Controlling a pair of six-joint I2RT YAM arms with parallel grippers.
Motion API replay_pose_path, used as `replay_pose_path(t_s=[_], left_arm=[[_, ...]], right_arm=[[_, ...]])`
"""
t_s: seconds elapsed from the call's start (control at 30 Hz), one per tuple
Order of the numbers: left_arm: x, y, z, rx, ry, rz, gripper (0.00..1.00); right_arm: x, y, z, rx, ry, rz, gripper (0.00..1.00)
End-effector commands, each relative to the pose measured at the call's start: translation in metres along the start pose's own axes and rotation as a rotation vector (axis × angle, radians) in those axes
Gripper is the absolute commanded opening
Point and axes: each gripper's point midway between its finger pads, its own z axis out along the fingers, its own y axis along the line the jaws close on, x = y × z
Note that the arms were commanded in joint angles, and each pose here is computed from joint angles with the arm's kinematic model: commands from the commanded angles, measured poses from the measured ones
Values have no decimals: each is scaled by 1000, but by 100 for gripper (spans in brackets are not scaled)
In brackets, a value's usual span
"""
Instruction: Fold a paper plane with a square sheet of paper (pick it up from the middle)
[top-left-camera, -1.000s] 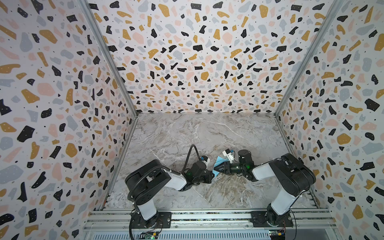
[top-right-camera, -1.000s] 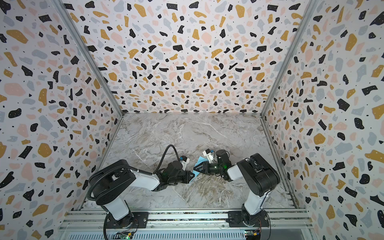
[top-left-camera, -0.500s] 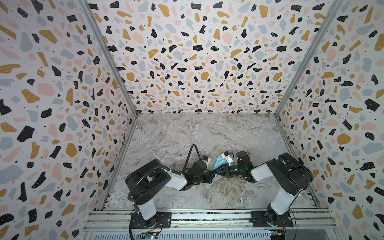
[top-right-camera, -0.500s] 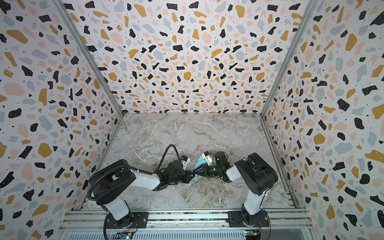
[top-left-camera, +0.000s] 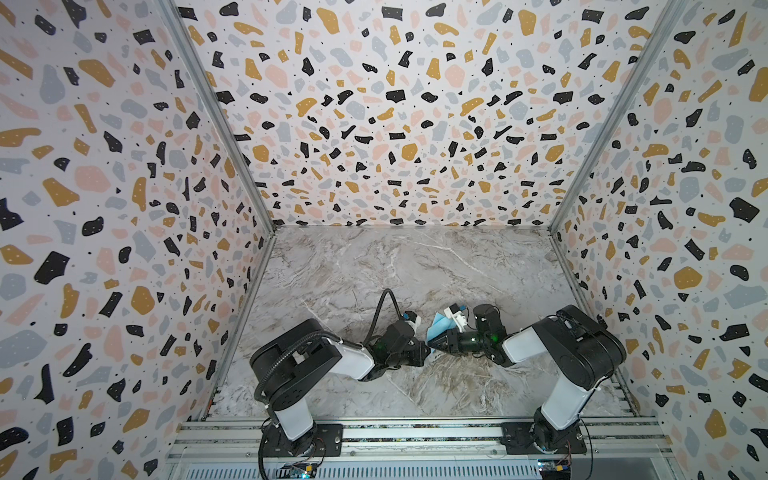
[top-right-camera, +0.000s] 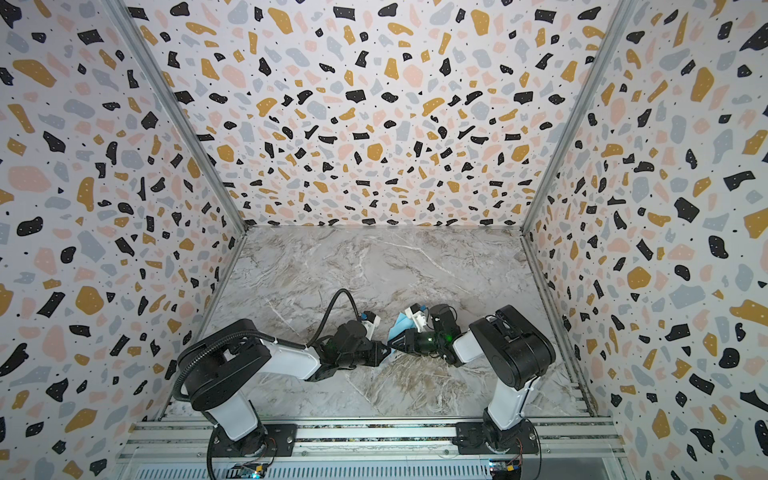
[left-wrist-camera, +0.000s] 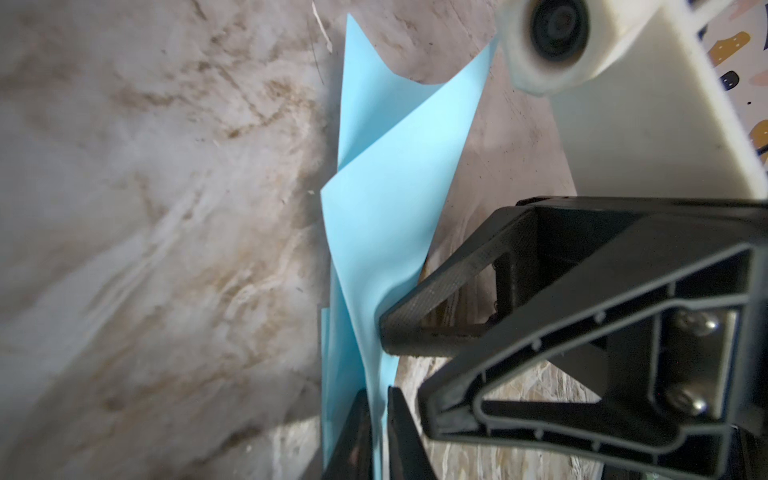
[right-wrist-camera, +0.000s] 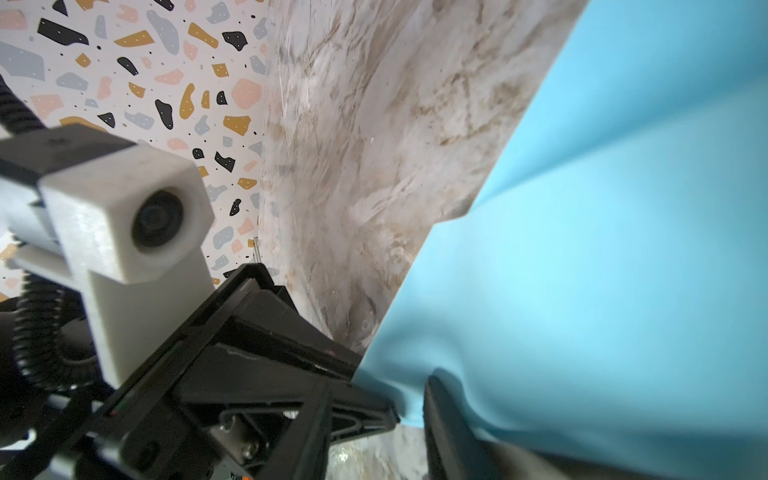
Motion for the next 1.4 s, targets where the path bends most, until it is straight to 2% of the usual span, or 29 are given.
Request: replay_pose_path(t_s=[0.0, 0.4, 0.83, 1.0, 1.13, 1.27, 1.37], left_arm=[[37, 36, -8, -133, 126, -34, 14], [41, 39, -20, -149, 130, -39, 11], [47, 37, -29, -166, 180, -2, 12], [22, 19, -38, -169, 137, 80, 15], [-9, -2, -46, -191, 50, 176, 16], [-25, -20, -45, -183, 1, 231, 11], [-26, -28, -37, -164, 10, 246, 8]], right_arm=[[7, -27, -4, 104, -8, 61, 39], [8, -32, -4, 126, -9, 71, 39], [9, -36, -4, 142, -4, 83, 38], [7, -35, -4, 144, -7, 84, 38], [7, -37, -5, 160, -9, 88, 37], [7, -39, -5, 177, -1, 96, 33], [8, -41, -5, 188, 7, 109, 30]])
